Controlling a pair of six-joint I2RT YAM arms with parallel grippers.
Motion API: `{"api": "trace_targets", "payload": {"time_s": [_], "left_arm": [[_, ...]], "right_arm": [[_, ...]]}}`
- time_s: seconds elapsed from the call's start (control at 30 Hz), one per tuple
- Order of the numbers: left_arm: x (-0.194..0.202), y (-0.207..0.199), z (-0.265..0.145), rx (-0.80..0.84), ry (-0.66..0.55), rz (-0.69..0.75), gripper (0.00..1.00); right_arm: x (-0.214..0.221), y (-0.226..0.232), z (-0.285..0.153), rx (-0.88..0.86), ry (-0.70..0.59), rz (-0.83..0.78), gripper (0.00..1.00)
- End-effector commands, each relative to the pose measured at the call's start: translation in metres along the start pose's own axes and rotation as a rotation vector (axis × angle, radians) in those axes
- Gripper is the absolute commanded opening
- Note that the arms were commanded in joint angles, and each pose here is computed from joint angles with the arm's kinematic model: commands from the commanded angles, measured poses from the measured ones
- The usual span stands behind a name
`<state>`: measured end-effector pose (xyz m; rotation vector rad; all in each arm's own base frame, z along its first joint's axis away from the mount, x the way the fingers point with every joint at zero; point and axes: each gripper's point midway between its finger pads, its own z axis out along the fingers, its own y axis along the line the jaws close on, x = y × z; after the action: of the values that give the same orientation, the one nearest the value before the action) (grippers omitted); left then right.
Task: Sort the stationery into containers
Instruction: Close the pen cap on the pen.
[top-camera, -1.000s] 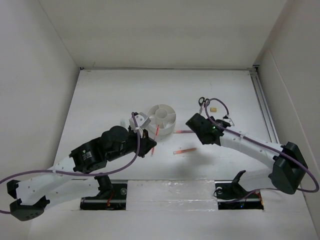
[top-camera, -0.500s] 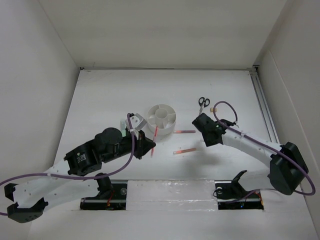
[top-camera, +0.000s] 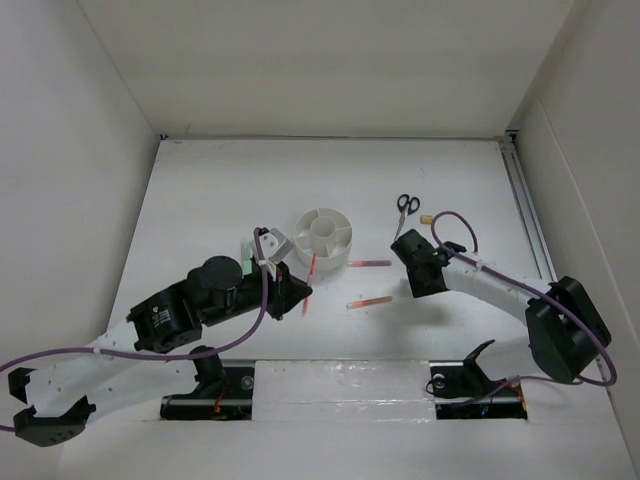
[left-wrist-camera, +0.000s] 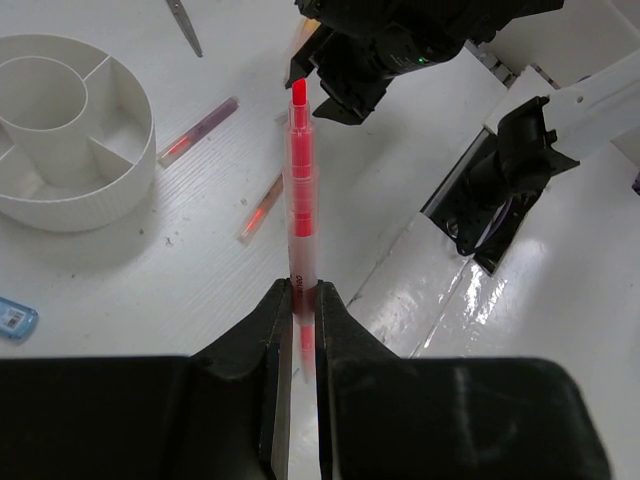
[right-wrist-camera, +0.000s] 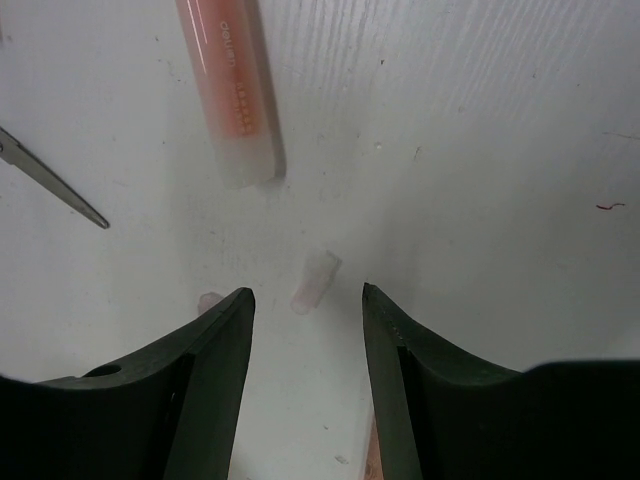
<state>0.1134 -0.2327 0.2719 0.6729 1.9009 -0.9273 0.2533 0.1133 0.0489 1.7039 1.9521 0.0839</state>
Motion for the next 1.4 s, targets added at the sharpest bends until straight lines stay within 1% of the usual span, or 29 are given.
{"api": "trace_targets", "payload": {"time_s": [0.0, 0.03, 0.17, 0.2, 0.27, 0.4, 0.77, 0.97, 1.37], "left_arm": [[-0.011, -0.008, -0.003, 0.045, -0.059, 0.013, 0.00], [-0.011, -0.008, -0.003, 0.045, -0.059, 0.013, 0.00], [-0.011, -0.008, -0.003, 0.045, -0.059, 0.013, 0.00], [-0.011, -0.008, -0.003, 0.045, -0.059, 0.013, 0.00], [-0.011, -0.008, -0.003, 0.045, -0.059, 0.013, 0.00], [-0.013, -0.008, -0.005, 0.048, -0.068, 0.013, 0.00], [-0.014, -0.010, -0.008, 0.060, -0.073, 0.013, 0.00], [-0.015, -0.011, -0.010, 0.064, -0.082, 0.012, 0.00], [-0.015, -0.012, -0.011, 0.075, -0.087, 0.022, 0.00]], "right_arm": [[0.004, 0.015, 0.002, -0.023, 0.019, 0.154, 0.53], [0.002, 0.011, 0.003, -0.008, 0.011, 0.144, 0.52], [0.007, 0.007, 0.006, 0.020, 0.022, 0.161, 0.52], [0.005, 0.008, 0.007, 0.023, 0.018, 0.183, 0.50], [0.009, 0.010, 0.008, 0.026, 0.032, 0.185, 0.50], [0.010, 0.005, 0.014, 0.058, 0.014, 0.181, 0.50], [0.011, 0.013, 0.018, 0.053, 0.023, 0.206, 0.49], [0.021, 0.017, 0.022, 0.059, 0.051, 0.211, 0.49], [0.027, 0.004, 0.028, 0.121, 0.043, 0.191, 0.48]]}}
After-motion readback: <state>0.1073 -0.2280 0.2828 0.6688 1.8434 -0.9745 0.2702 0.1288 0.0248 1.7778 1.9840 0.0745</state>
